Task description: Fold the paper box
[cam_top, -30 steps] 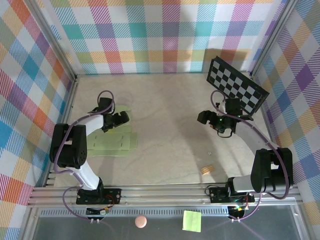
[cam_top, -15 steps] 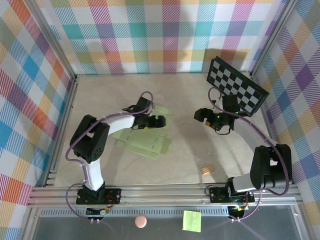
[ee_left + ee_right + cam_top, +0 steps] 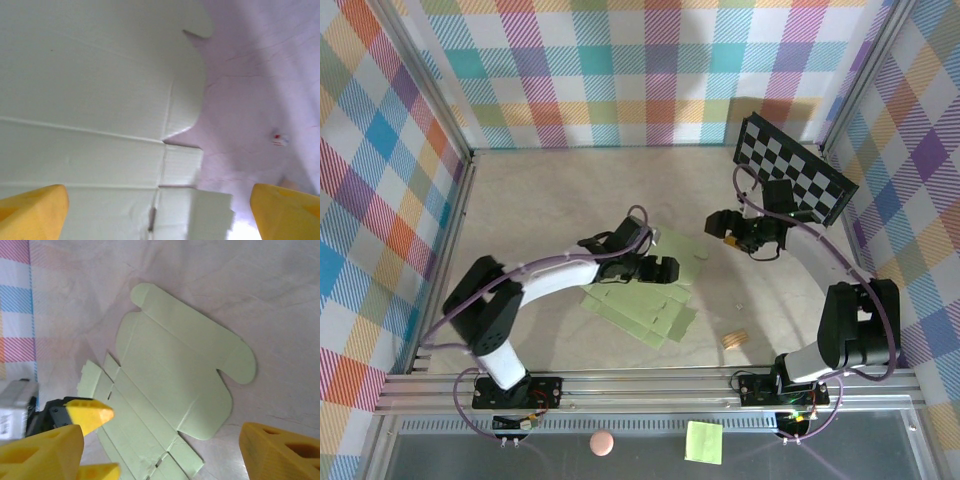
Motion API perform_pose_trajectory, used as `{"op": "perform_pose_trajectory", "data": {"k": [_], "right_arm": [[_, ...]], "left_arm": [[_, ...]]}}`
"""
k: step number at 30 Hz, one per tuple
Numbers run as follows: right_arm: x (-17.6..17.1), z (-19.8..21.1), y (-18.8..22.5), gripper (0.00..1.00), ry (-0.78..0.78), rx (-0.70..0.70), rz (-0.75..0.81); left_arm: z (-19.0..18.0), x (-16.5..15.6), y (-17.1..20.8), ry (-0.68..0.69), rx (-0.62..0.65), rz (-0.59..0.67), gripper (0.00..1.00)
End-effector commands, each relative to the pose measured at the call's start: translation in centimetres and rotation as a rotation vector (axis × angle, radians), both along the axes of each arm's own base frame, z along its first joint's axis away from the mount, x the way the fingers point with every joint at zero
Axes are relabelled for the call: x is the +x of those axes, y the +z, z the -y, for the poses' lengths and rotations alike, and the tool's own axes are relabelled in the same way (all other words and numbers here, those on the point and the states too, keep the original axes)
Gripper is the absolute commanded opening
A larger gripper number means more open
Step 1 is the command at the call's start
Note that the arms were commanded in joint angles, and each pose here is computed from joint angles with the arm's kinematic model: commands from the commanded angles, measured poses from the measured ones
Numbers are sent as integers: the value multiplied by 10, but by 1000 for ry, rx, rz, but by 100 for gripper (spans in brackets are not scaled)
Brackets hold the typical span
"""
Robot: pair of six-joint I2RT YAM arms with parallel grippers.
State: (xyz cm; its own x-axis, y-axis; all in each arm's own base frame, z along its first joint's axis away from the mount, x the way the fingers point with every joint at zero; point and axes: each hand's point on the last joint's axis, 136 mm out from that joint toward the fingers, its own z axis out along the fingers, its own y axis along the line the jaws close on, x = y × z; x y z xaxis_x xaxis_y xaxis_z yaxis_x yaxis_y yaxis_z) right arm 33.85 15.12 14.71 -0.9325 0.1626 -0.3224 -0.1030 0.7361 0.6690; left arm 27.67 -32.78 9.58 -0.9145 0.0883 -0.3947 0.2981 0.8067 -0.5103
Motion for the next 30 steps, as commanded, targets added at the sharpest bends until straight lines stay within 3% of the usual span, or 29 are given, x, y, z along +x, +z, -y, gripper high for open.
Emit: {"op": "perform_pose_trajectory", "data": {"k": [1,10,18,22,25,30], "right_arm": [[0,-23,5,81,92,31,6],[7,-89,-14,77,271,46,-56],[2,-135,-46,75,410,31,-147],[4,-138,-62,75,409,20,-178],[2,-135,-72,75,408,-6,-194],[-4,-122,-86,75,391,-84,-225]], "left_arm": [[-4,-14,7,75,-83,-52,92],[3,-80,-23,44,-101,-205,90],[0,-117,-33,32,-88,-282,89],[-6,-127,-47,32,-93,-327,89],[-20,-128,-58,43,-15,-327,90],[-42,-108,-62,112,31,-300,91]]}}
